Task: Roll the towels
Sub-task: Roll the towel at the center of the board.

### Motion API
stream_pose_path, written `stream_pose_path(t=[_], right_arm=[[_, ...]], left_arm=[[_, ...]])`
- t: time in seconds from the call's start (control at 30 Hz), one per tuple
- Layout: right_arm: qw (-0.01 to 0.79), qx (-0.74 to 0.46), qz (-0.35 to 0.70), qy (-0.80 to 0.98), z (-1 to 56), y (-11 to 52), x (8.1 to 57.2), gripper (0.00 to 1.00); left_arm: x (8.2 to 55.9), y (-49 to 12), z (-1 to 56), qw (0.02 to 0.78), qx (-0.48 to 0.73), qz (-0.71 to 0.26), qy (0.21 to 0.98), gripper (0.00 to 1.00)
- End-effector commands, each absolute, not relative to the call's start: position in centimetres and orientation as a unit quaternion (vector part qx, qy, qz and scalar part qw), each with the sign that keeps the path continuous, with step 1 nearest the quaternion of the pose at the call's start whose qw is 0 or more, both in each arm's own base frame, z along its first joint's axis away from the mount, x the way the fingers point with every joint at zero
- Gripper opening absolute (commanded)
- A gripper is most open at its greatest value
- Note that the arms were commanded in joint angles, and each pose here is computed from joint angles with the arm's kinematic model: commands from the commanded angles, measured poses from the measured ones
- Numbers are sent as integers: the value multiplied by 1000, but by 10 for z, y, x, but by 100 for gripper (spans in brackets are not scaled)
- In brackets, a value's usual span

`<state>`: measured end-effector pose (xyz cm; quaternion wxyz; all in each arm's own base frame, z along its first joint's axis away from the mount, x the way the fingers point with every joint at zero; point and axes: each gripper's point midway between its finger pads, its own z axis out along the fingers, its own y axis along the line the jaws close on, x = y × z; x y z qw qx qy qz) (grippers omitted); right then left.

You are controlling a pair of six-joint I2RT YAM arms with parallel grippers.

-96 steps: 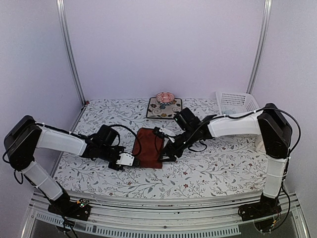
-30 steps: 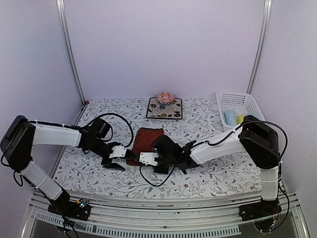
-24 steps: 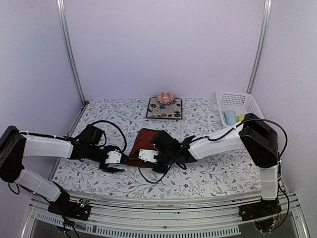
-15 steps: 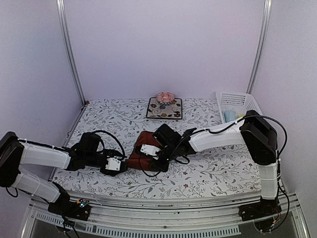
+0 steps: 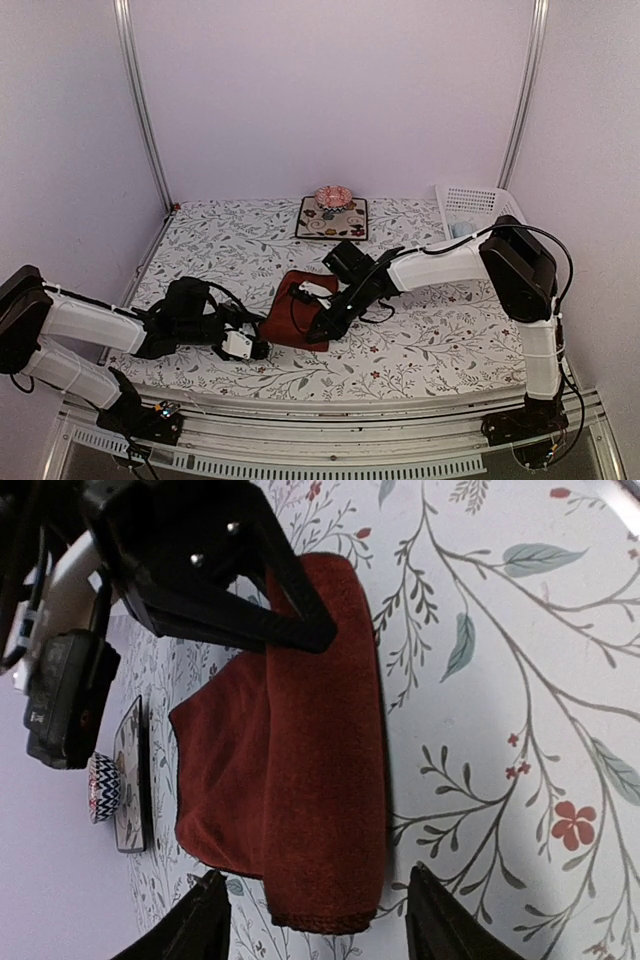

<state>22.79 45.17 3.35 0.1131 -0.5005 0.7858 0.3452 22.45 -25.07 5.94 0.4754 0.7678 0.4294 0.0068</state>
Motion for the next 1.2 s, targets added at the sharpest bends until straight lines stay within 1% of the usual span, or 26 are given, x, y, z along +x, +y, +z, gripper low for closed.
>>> stream_pose_path(t=[0.0, 0.3, 0.43, 0.5, 0.63, 0.73, 0.8, 0.87, 0.9, 1.07, 1.1, 1.17], right_arm=[[70, -463, 366, 805, 25, 446, 231, 9], [59, -453, 371, 808, 20, 447, 235, 10], [57, -452, 371, 809, 19, 447, 236, 10], [57, -452, 370, 810, 18, 447, 237, 11], [57, -453, 368, 810, 17, 447, 238, 11], [56, -453, 368, 810, 15, 447, 238, 11], [55, -455, 368, 809, 15, 447, 237, 12], [55, -455, 367, 809, 14, 446, 238, 13], [55, -456, 366, 809, 13, 446, 237, 13], [59, -461, 365, 807, 16, 445, 238, 18], [60, -462, 366, 806, 17, 444, 238, 23], [64, -465, 367, 803, 21, 443, 238, 28]], left_arm=[[218, -254, 50, 472, 779, 18, 412, 60], [223, -266, 46, 479, 774, 28, 413, 59], [225, -270, 40, 471, 778, 33, 415, 55], [227, -269, 37, 468, 778, 39, 416, 51], [229, -269, 27, 454, 782, 42, 425, 38], [237, -269, 24, 449, 775, 49, 441, 24], [241, -269, 21, 445, 771, 53, 452, 11], [244, -268, 18, 440, 769, 56, 460, 2], [244, -267, 16, 437, 769, 57, 462, 0], [241, -264, 12, 423, 768, 46, 478, 0], [239, -264, 12, 421, 769, 41, 480, 0], [235, -264, 14, 415, 769, 28, 485, 0]])
